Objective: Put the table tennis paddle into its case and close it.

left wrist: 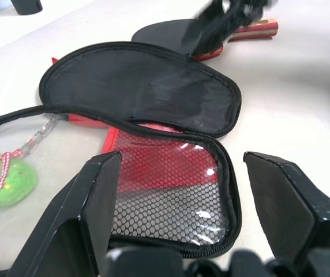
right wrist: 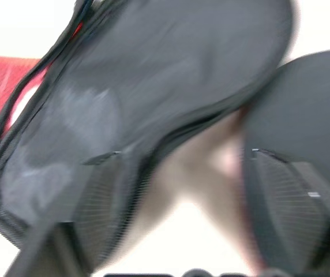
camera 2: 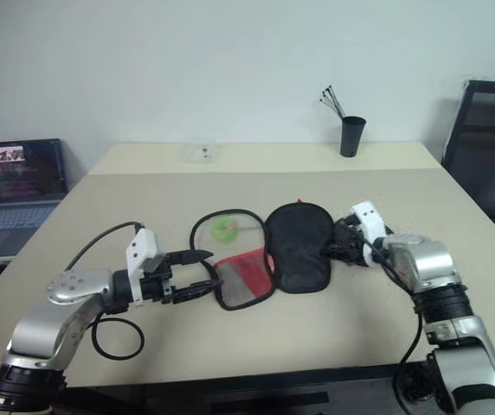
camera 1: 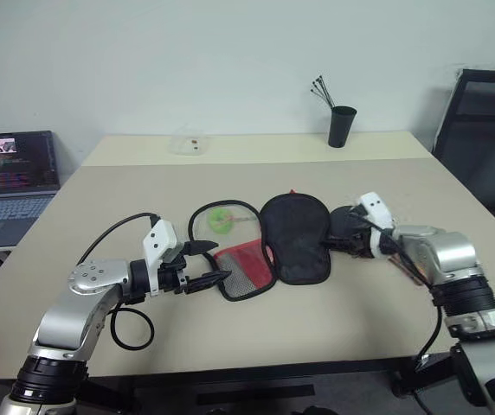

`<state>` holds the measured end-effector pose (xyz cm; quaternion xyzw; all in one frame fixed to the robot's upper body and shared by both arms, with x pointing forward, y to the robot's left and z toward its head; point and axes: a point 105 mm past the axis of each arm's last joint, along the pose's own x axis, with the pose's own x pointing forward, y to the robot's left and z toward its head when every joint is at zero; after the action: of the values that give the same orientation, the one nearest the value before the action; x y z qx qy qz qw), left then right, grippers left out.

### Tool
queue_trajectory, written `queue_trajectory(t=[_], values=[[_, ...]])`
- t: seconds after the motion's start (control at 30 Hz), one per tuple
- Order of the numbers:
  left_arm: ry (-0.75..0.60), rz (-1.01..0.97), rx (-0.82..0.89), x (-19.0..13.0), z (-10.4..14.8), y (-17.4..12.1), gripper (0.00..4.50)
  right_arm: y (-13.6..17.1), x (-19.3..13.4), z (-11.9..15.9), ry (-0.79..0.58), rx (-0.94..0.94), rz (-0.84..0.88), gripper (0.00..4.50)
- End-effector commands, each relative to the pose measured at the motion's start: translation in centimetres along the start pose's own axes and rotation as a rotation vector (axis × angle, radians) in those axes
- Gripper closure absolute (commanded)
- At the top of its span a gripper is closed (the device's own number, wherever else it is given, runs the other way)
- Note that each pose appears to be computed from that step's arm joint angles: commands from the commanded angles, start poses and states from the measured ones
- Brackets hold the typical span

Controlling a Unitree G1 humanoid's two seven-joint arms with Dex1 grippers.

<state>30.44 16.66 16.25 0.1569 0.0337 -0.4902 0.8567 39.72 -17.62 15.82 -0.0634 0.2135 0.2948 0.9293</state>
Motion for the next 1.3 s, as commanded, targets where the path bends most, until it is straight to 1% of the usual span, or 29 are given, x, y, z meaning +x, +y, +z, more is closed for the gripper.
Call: queue_trajectory(t=[0.03,0.13,0.2,0.37,0.63,0.83,1.0,1.1,1.23,1.3], values=[[-0.014,-0.012,0.033,-0.1,0.6,-0.1,0.8,-3.3,-3.5,1.0,-0.042,-0.052,-0.096,0.01],[-0.011,-0.02,0.031,0.0,0.5,-0.1,0.8,-5.1,-4.9,-0.6,0.005,-0.054,-0.135,0.01],[-0.014,-0.025,0.035,0.2,0.6,0.0,0.8,-5.8,-5.5,-1.7,0.038,-0.054,-0.145,0.01],[-0.016,-0.041,0.045,0.6,0.7,0.2,0.8,-6.5,-5.7,-3.9,0.095,-0.055,-0.147,0.01],[-0.013,-0.047,0.053,0.6,0.7,0.4,0.8,-6.6,-4.7,-5.6,0.143,-0.061,-0.138,0.01],[-0.008,-0.038,0.054,0.3,0.6,0.4,0.8,-6.5,-4.1,-6.5,0.16,-0.022,-0.126,0.01],[-0.004,-0.033,0.052,0.1,0.4,0.3,0.8,-6.9,-3.6,-6.9,0.162,-0.007,-0.162,0.01],[-0.002,-0.031,0.052,0.1,0.4,0.4,0.8,-7.0,-3.2,-7.4,0.175,-0.027,-0.184,0.62],[-0.001,-0.029,0.052,0.1,0.3,0.3,0.8,-7.4,-3.2,-7.5,0.161,-0.01,-0.224,1.93],[-0.002,-0.028,0.05,0.2,0.2,0.2,0.8,-8.2,-3.6,-7.2,0.143,-0.001,-0.276,2.63]])
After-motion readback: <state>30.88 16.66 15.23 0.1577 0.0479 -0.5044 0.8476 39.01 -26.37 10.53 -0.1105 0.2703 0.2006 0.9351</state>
